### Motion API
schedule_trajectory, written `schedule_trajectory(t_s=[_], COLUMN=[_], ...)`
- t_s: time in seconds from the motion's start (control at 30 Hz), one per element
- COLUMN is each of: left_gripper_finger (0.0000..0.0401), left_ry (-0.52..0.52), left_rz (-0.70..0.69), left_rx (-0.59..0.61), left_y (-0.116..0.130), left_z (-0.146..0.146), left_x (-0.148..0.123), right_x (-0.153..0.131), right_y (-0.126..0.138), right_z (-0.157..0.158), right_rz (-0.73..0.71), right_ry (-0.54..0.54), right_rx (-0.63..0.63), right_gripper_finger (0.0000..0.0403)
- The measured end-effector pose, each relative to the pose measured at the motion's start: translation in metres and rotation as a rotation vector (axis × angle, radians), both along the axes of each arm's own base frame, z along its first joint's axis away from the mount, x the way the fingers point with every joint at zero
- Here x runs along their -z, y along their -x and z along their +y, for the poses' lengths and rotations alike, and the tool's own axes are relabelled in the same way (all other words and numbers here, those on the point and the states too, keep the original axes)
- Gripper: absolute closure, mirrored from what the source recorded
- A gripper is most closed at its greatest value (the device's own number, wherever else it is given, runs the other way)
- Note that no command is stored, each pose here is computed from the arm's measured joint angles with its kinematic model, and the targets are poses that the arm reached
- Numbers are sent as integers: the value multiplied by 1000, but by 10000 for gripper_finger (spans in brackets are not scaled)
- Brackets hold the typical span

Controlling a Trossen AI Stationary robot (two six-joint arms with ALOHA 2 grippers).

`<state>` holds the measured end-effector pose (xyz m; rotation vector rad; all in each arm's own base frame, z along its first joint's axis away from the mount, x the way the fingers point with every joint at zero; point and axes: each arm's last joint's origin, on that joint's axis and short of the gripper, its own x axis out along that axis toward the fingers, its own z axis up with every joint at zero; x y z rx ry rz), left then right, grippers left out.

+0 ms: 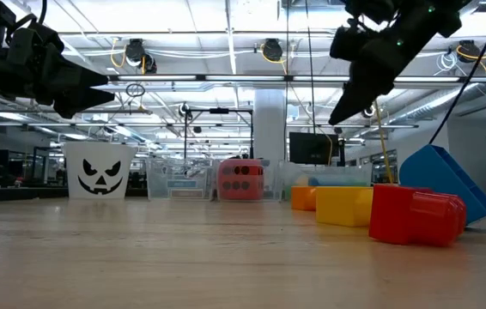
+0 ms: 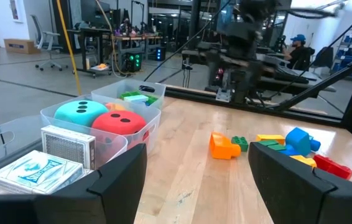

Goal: Pick & Place Toys
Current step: Put the orange game piece into the right transparent bin

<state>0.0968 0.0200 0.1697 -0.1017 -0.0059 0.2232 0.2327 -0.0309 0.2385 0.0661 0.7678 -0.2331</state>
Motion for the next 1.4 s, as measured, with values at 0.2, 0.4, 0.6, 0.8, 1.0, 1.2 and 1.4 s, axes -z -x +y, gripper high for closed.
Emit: schedule_trajectory(t_s=[0.2,0.4,0.6,0.8,1.0,1.2,1.4], left_gripper_finger=[114,114,114,114,114,114,114], left_ry=[0,0,0,0,0,0,0], left_rz=[0,0,0,0,0,0,0], left_rx=[0,0,0,0,0,0,0], left_y=[0,0,0,0,0,0,0], left_z=[0,0,0,0,0,0,0], left_x=[0,0,0,0,0,0,0], right_x=[28,65,91,106,111,109,91], right_y=[-22,-39,-49,-59,-61,-61,-58], right_z=[12,2,-10,-15,-15,-15,-16], right_rz=[94,218,251,222,223,216,165], right_ry=[9,63,-26,-39,-46,-34,-1], right_rx=[-76,-130,-235,-319,-330,-325,-307], right_gripper_finger=[124,124,124,128,175,260,317])
